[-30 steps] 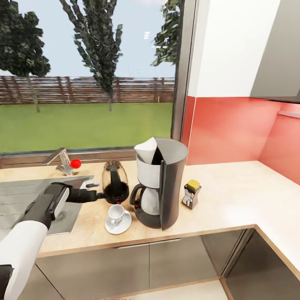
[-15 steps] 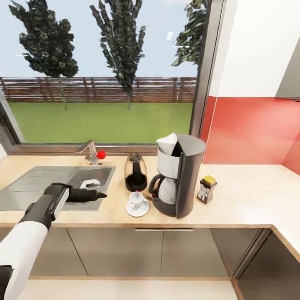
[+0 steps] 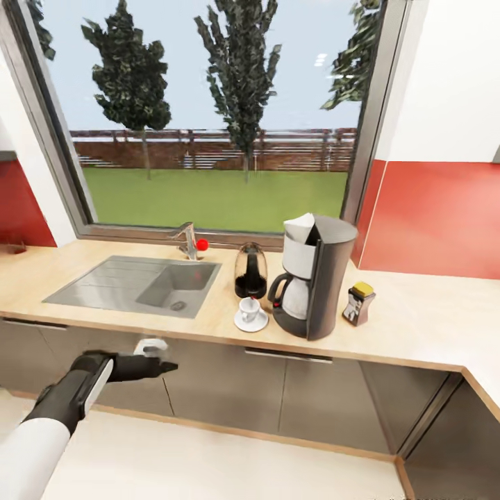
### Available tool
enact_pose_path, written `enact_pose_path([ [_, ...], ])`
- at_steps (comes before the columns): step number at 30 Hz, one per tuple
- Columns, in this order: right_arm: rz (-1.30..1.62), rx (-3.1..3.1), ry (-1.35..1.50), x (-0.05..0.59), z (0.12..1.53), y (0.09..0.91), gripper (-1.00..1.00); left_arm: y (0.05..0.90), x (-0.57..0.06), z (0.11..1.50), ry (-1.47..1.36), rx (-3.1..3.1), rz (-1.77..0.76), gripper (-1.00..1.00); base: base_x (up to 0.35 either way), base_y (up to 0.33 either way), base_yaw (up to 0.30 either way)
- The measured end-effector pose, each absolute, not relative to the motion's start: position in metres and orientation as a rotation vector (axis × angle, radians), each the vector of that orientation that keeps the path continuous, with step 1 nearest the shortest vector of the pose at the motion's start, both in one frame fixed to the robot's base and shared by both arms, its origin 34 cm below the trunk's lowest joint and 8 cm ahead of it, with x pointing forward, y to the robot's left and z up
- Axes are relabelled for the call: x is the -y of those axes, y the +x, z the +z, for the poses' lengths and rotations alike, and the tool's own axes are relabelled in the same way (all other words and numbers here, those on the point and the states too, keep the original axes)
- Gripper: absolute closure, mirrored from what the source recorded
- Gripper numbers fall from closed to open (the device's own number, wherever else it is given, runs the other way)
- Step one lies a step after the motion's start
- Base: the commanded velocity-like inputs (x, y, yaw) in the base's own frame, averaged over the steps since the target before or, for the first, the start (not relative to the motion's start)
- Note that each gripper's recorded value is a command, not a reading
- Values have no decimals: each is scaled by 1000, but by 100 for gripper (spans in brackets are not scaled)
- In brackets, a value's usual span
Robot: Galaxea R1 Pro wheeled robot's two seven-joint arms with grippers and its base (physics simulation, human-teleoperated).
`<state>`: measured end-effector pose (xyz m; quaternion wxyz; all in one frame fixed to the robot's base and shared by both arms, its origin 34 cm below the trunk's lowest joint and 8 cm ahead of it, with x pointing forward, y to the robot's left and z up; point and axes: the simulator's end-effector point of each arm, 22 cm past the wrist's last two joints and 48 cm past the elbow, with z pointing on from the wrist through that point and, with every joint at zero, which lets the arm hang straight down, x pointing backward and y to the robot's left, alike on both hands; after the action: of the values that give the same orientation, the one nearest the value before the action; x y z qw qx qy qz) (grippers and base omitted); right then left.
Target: Set up a coffee station on the kitchen countertop: keep the coffee maker on the countertop, move the bottle of coffee from the kitchen shelf to the counter next to the coffee maker, place a paper coffee filter on top of the coffee maker, put the saucer next to the coffee maker with the coffee cup on the saucer, and place the electric kettle next to the coffee maker.
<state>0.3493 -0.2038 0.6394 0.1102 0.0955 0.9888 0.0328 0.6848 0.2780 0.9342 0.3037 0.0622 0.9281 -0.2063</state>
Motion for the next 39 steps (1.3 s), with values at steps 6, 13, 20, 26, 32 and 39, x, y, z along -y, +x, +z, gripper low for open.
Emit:
enact_pose_path([
  [6, 98, -2905, 280, 203, 640, 350, -100, 576, -298, 836, 210, -2518, -562, -100, -338, -86, 277],
  [13, 99, -2905, 279, 203, 640, 349, -100, 445, -335, 737, 134, -2758, -405, -100, -93, -19, 277],
  [20, 99, -2907, 278, 202, 640, 348, -100, 327, -378, 675, 65, -3044, -191, -100, -4, -1, 277],
  [26, 102, -2980, 286, 199, 628, 295, -100, 238, -409, 648, 69, -3245, 165, -100, 0, 0, 268],
  [32, 120, -3032, 289, 189, 623, 257, -100, 213, -404, 642, 178, -3280, 403, -100, 0, 0, 107],
  [39, 127, -3047, 290, 185, 622, 247, -100, 212, -404, 642, 213, -3272, 466, -100, 0, 0, 10],
])
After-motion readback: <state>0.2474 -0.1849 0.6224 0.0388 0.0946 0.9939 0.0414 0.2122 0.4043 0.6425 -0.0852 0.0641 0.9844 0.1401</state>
